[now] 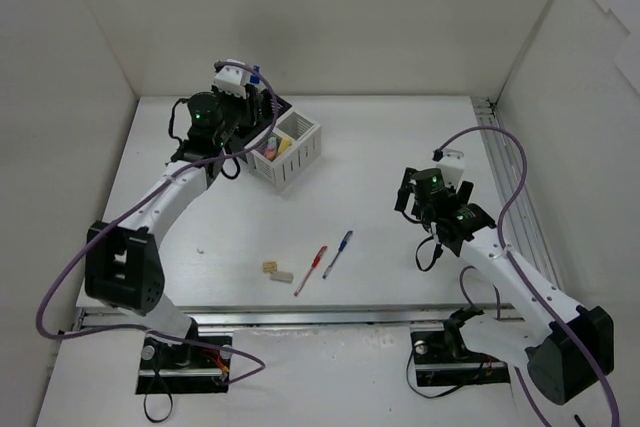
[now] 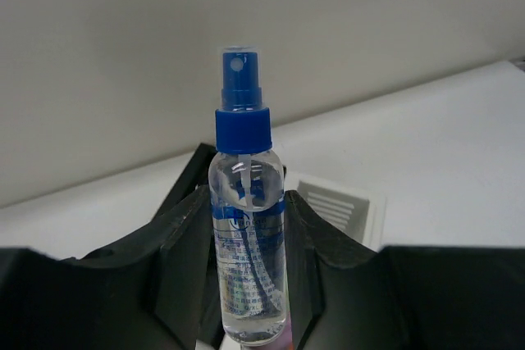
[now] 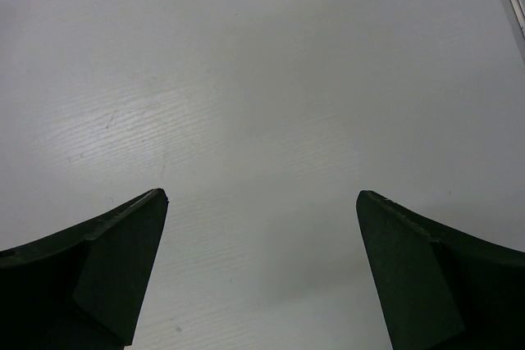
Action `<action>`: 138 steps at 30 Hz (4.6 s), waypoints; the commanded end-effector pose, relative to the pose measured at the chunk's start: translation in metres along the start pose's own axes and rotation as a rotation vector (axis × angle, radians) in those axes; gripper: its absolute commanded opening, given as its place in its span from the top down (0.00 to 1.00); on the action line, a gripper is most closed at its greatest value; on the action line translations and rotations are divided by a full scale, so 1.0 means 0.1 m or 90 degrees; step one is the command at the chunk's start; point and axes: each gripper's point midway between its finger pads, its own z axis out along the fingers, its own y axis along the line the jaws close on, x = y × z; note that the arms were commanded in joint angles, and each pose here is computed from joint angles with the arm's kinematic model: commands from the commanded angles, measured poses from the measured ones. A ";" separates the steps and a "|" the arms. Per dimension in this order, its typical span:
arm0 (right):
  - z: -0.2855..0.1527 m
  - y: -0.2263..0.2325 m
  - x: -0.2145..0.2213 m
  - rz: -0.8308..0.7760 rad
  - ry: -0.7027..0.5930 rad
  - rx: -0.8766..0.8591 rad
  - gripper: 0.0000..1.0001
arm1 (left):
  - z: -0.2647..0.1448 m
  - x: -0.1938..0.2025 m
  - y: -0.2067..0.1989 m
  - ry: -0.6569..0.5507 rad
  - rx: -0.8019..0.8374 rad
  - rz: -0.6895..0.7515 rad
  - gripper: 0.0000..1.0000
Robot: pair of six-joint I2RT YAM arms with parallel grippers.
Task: Sort the stationery into containers
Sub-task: Place the stationery in the storage box, then pick up the pen from the corner of the board.
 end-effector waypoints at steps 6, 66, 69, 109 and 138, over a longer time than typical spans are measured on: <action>0.12 0.21 -0.39 0.001 -0.060 -0.005 0.02 | 0.71 -0.68 -0.35 -0.190 0.188 -0.031 1.00; 0.24 1.79 0.92 0.034 0.261 -0.207 0.15 | -1.61 0.27 -0.63 0.032 0.028 -0.160 0.00; 0.21 1.80 1.11 0.034 0.317 -0.207 0.22 | -1.75 0.46 -0.63 0.049 0.021 -0.189 0.00; -0.98 2.37 -0.34 0.041 0.002 -0.555 1.00 | -1.67 0.31 -2.12 0.071 0.658 -0.164 0.00; -1.19 2.35 -0.56 0.041 -0.081 -0.577 0.82 | -1.19 0.30 -2.29 0.099 0.644 -0.160 1.00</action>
